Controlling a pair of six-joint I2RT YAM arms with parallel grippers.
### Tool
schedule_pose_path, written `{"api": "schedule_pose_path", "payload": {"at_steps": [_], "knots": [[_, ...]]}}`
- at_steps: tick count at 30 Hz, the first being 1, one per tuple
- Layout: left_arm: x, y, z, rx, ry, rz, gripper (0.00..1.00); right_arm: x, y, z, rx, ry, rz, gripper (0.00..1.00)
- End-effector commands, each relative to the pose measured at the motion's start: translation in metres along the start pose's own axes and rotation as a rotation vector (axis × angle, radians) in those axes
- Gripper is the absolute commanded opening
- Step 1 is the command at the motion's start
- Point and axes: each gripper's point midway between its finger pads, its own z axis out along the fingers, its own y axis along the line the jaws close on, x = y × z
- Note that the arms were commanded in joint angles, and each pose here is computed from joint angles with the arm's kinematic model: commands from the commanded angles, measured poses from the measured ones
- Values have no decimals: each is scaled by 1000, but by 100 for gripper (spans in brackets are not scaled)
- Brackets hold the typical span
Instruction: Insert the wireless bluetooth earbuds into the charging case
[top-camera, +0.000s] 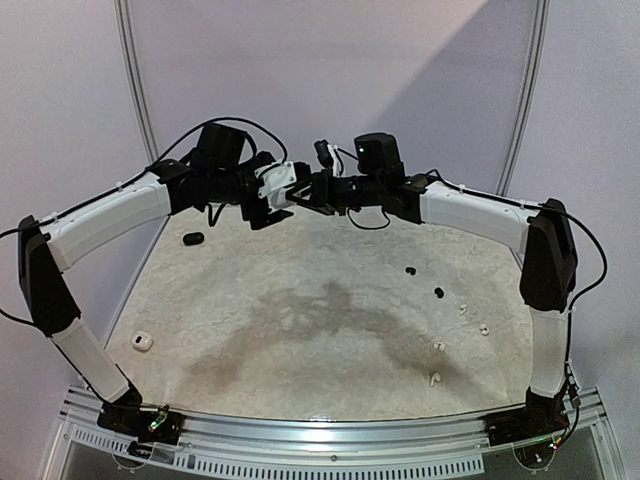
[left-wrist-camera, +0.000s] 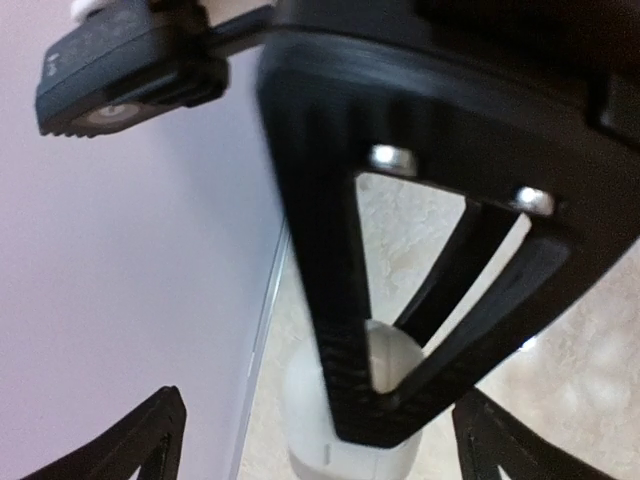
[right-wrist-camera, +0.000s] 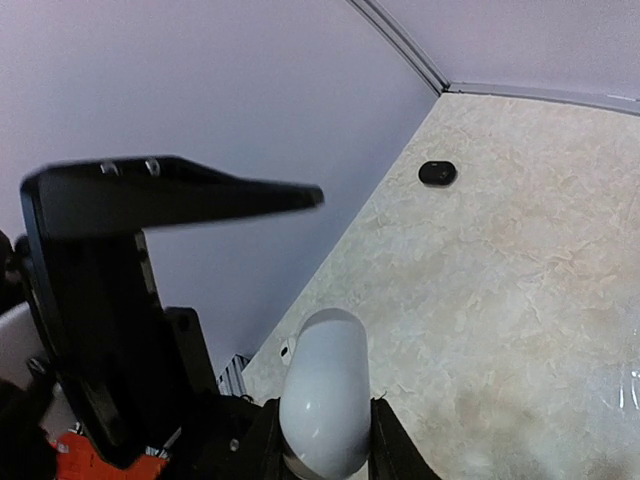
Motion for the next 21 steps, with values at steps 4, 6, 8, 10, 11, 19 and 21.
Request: {"api": "schedule_pose_path", "payload": {"at_steps": [4, 6, 8, 10, 11, 19, 21], "knots": [[-1, -3, -60, 297, -181, -403, 99, -15, 15, -46, -26, -67, -206, 0], [-9, 5, -87, 345, -320, -521, 99, -21, 43, -65, -89, -105, -338, 0], [-17, 5, -106, 368, -436, -598, 99, -20, 63, -79, -160, -149, -452, 0], [-30, -7, -124, 418, -563, -604, 97, -17, 78, -92, -218, -206, -544, 0], [-39, -11, -133, 441, -639, -597, 94, -19, 85, -98, -243, -240, -590, 0], [-78, 1, -133, 521, -826, -751, 74, -26, 135, -119, -468, -385, -718, 0], [-92, 3, -137, 502, -870, -720, 71, -25, 140, -117, -486, -392, -738, 0]]}}
